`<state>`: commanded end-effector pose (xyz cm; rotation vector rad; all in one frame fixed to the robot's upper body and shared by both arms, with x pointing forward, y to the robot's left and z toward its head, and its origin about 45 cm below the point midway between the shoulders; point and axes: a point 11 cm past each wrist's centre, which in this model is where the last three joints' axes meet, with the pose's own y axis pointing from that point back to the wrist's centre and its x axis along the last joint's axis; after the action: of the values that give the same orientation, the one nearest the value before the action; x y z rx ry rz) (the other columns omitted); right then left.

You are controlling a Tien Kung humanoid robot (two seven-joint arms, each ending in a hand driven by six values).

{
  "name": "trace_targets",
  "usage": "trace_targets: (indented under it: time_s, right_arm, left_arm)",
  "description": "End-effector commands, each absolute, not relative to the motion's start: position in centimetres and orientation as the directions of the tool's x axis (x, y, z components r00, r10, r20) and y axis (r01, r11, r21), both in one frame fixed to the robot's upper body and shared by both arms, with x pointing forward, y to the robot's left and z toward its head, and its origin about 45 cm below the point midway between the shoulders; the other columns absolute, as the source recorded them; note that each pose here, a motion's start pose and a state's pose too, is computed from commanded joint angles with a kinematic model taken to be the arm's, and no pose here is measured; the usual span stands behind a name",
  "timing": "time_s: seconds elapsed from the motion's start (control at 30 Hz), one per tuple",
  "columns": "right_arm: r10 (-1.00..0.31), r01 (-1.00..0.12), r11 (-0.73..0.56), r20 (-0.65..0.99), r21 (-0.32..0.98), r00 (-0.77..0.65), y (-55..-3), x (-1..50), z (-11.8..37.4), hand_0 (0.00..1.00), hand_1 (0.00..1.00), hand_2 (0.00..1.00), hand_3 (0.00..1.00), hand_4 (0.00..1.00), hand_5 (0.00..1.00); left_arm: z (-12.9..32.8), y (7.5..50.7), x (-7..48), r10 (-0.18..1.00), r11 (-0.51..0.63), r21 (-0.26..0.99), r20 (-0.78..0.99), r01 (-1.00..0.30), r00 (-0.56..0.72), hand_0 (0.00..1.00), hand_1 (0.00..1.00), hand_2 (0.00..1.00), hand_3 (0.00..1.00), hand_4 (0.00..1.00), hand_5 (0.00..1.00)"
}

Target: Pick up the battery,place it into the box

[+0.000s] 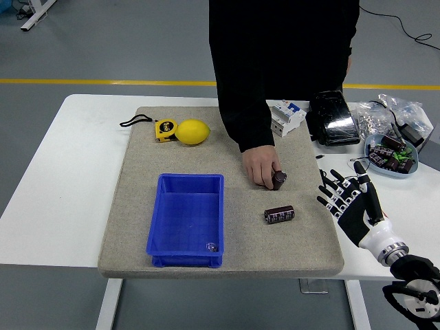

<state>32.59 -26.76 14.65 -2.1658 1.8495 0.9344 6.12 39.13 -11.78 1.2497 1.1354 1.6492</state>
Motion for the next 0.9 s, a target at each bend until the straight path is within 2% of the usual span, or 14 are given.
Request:
trace_targets:
  time_s: [0.4,0.53,0.6,0.63,0.8,0.83,0.9]
  right_arm:
    - [-0.864,-0.939,-0.222,-0.5,0.264,0.064,-26.8,33.3,15.4,0.987,0.924,0.908,0.949,0.998,0.842]
    - [-0.898,-0.94,-0.207,-0.435,0.27,0.072,-27.0,33.4,15.4,0.984,0.921,0.906,0.947,0.998,0.833]
    - [-0.928,-0.943,-0.19,-0.364,0.274,0.082,-27.4,33.7,15.5,0.984,0.921,0.906,0.947,0.998,0.833]
    - [-0.943,-0.944,-0.183,-0.319,0.274,0.09,-27.6,33.8,15.6,0.92,0.877,0.887,0.934,0.998,0.763]
    - [-0.988,-0.949,-0.154,-0.074,0.277,0.138,-28.4,34.9,16.2,0.92,0.877,0.887,0.934,0.998,0.763]
    - [-0.988,-0.949,-0.154,-0.024,0.276,0.153,-28.4,35.2,16.4,0.826,0.797,0.839,0.888,0.998,0.621]
    - [-0.977,-0.949,-0.162,0.091,0.27,0.193,-28.4,36.0,17.0,0.826,0.797,0.839,0.888,0.998,0.621]
  left_arm:
    - [-11.7,39.1,6.5,0.928,-0.313,0.948,0.291,-0.063,-0.233,0.754,0.701,0.73,0.629,0.696,0.627]
    - [-11.7,39.0,6.6,0.928,-0.313,0.948,0.29,-0.065,-0.234,0.754,0.7,0.728,0.628,0.697,0.627]
    - [-11.7,39.0,6.7,0.928,-0.312,0.948,0.289,-0.067,-0.233,0.754,0.7,0.728,0.628,0.697,0.627]
    - [-11.7,39.0,6.7,0.928,-0.312,0.948,0.289,-0.067,-0.233,0.753,0.7,0.729,0.627,0.697,0.626]
    - [-11.7,38.9,6.8,0.929,-0.311,0.948,0.288,-0.067,-0.234,0.753,0.7,0.729,0.627,0.697,0.626]
    - [-11.7,38.9,6.8,0.929,-0.311,0.948,0.288,-0.067,-0.234,0.753,0.7,0.73,0.63,0.697,0.627]
    - [-11.7,38.9,6.7,0.929,-0.311,0.948,0.289,-0.066,-0.233,0.753,0.7,0.73,0.63,0.697,0.627]
